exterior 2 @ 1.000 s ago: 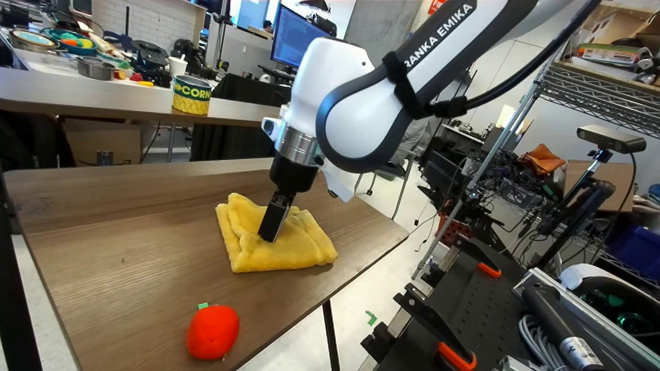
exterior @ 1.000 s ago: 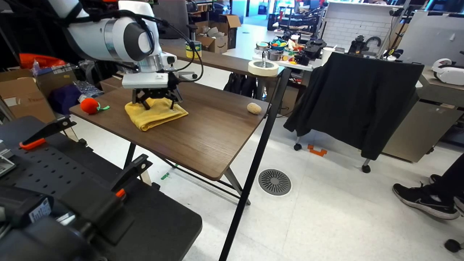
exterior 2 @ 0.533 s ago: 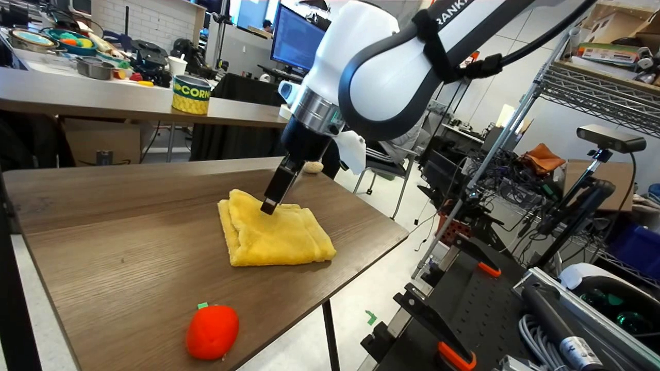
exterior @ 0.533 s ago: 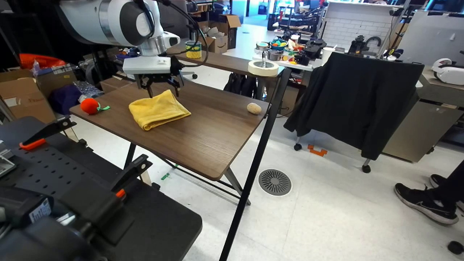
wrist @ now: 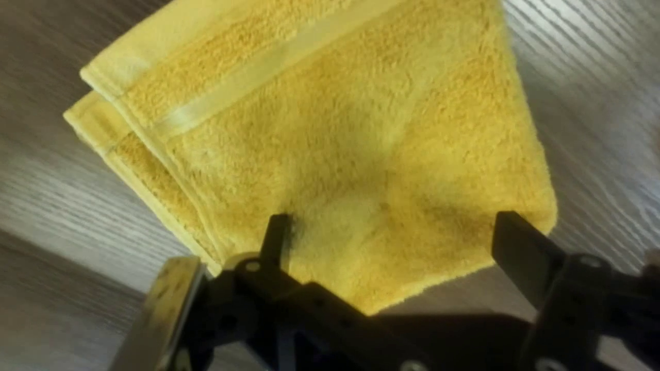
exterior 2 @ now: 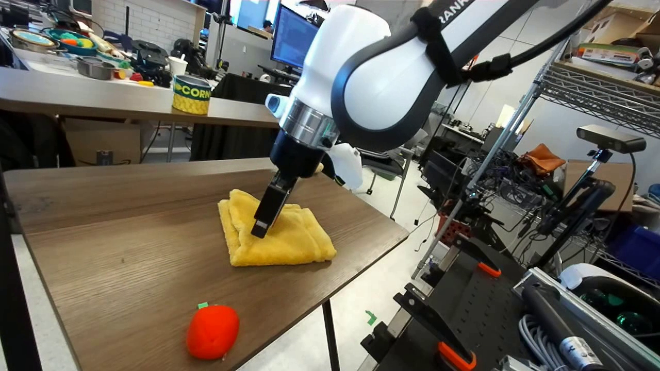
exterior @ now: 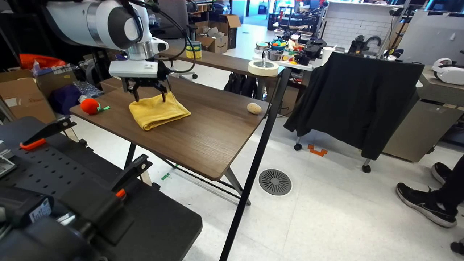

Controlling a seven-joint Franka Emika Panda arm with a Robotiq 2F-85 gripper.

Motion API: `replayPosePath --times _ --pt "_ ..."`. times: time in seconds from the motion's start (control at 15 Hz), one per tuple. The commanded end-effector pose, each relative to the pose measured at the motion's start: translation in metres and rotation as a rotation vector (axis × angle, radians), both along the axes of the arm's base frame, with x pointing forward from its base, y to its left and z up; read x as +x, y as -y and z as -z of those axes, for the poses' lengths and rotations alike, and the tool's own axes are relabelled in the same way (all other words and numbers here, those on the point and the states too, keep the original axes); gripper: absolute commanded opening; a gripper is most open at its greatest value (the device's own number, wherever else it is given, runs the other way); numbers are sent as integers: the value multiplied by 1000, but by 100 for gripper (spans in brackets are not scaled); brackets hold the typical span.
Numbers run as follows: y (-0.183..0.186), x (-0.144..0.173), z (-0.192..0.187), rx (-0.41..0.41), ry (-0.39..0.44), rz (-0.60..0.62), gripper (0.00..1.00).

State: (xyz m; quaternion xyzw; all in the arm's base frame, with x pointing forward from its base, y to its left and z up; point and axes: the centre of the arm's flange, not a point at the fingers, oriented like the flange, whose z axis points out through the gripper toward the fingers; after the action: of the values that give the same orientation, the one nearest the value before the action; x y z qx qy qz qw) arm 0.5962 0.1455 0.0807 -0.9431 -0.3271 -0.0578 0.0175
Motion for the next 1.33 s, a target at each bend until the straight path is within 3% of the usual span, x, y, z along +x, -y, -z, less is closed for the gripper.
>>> replayPosePath --times 0.0,0.27,0.33,0.87,0.93,1.07,1.27 --pt "3 0 9 -10 -9 11 100" --pt "4 3 22 -17 -16 19 100" --pt "15 4 30 -7 -51 52 100" --pt "169 29 78 -83 -27 517 100" --pt "172 33 72 -72 -12 572 100" --pt "149 37 62 -32 -4 554 100" --pt "68 39 43 45 38 406 100"
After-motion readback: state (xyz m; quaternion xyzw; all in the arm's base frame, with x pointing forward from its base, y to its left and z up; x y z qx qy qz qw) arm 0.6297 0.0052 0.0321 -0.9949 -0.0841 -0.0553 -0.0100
